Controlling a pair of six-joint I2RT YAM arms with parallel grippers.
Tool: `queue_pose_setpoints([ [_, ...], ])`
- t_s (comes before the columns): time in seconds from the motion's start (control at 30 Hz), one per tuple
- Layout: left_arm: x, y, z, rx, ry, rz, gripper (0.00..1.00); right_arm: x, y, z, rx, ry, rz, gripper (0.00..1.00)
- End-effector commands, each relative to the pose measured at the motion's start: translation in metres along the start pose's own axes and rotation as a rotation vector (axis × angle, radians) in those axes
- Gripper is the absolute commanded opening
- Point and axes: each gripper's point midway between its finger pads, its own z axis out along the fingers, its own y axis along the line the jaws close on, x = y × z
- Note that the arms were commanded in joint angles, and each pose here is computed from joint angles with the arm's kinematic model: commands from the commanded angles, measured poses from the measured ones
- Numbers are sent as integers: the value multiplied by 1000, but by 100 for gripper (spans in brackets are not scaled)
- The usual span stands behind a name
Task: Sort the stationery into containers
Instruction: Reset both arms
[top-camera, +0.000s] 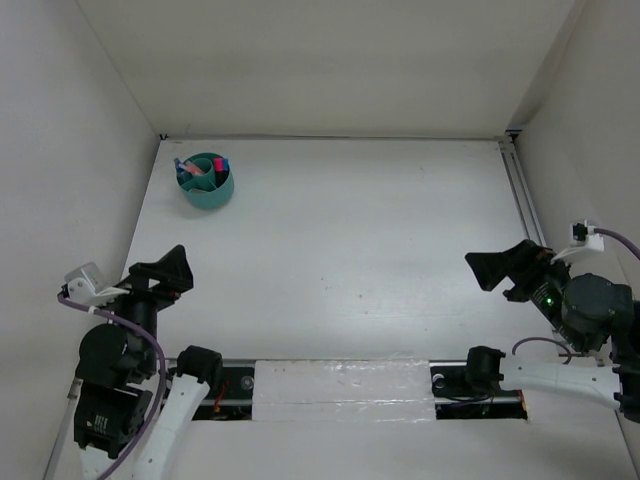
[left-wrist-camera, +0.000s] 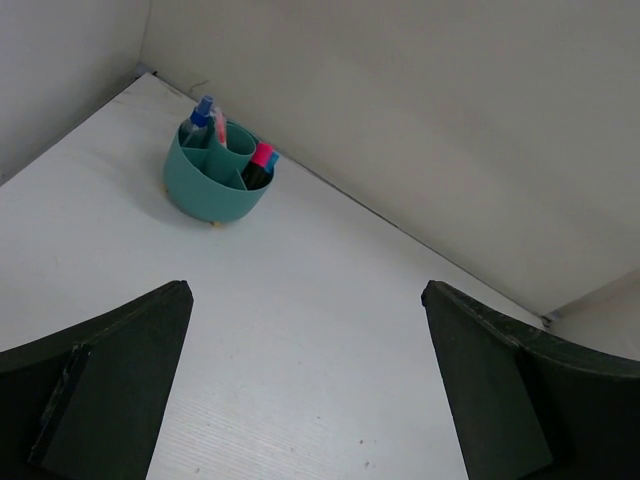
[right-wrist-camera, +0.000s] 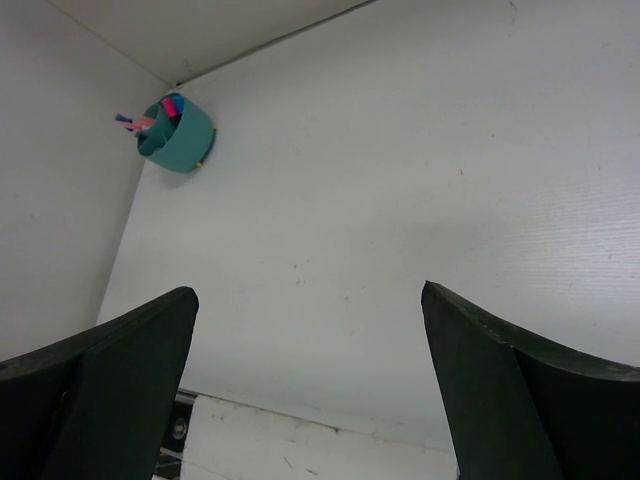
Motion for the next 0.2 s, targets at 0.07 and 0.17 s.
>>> queue_pose_setpoints([
  [0.07,-3,-9,6,22,-10,-18,100,-1,-6,1,22,-17,7,100],
  [0.17,0,-9,11,12,6,-10,100,-1,-5,1,22,-17,16,100],
])
